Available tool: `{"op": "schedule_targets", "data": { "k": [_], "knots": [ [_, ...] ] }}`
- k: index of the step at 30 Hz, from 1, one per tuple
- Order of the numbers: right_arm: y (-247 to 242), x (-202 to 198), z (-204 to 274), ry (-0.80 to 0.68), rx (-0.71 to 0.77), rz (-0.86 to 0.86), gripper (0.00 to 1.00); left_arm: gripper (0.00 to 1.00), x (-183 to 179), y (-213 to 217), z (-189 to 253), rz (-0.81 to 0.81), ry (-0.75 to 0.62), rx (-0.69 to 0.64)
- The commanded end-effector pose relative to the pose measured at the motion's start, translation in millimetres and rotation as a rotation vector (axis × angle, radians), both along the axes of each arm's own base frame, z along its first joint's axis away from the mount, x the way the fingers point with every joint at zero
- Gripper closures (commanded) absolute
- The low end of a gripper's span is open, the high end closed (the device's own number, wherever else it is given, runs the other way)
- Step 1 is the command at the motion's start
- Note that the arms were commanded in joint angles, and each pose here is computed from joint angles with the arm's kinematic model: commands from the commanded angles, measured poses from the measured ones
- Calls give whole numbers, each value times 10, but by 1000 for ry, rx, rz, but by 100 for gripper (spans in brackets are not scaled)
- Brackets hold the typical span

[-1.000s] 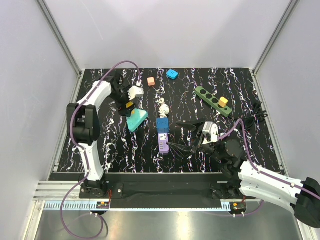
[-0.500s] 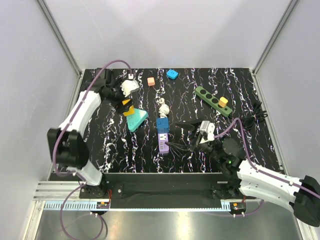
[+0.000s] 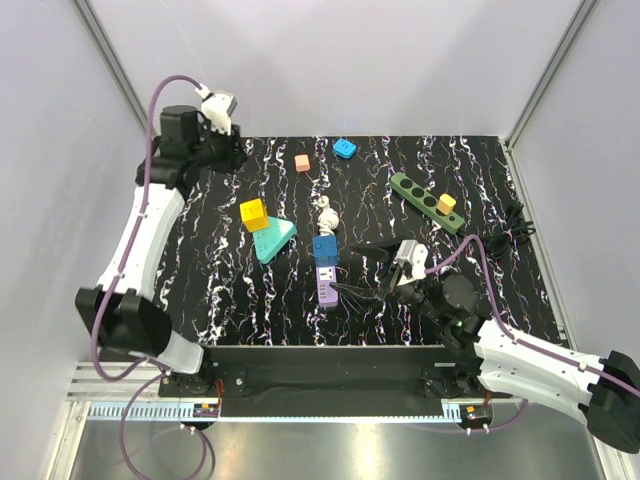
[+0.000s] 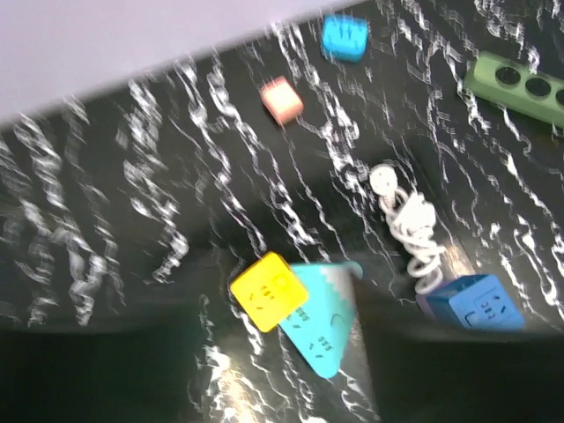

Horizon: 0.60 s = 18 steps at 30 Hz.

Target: Insert the plug

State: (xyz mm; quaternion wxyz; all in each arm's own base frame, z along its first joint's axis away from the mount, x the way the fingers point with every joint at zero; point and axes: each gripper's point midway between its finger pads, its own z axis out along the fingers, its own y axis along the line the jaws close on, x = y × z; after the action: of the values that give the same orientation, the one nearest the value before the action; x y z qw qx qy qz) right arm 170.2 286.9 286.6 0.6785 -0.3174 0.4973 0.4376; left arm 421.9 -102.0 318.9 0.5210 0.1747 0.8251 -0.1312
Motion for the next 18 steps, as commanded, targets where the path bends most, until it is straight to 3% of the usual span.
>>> {"op": "schedule_targets", "data": {
  "k": [1,2,3,9,14,18],
  "knots": [
    [-63,18,291,-42,61,-34,0,100,29,-133,-534,25,216,-123],
    [-68,20,288,-41,61,-35,0,94,62,-97,-604,93,257,-159],
    [-67,15,295,-44,63,-34,0,100,101,-100,-701,101,281,-164],
    [-30,22,273,-41,54,-24,0,100,237,206,-936,323,286,-120],
    [-48,26,276,-40,58,-32,0,100,245,166,-1121,340,331,-154],
    [-43,39,280,-39,59,-35,0,100,134,88,-1658,373,444,-150]
  ]
}}
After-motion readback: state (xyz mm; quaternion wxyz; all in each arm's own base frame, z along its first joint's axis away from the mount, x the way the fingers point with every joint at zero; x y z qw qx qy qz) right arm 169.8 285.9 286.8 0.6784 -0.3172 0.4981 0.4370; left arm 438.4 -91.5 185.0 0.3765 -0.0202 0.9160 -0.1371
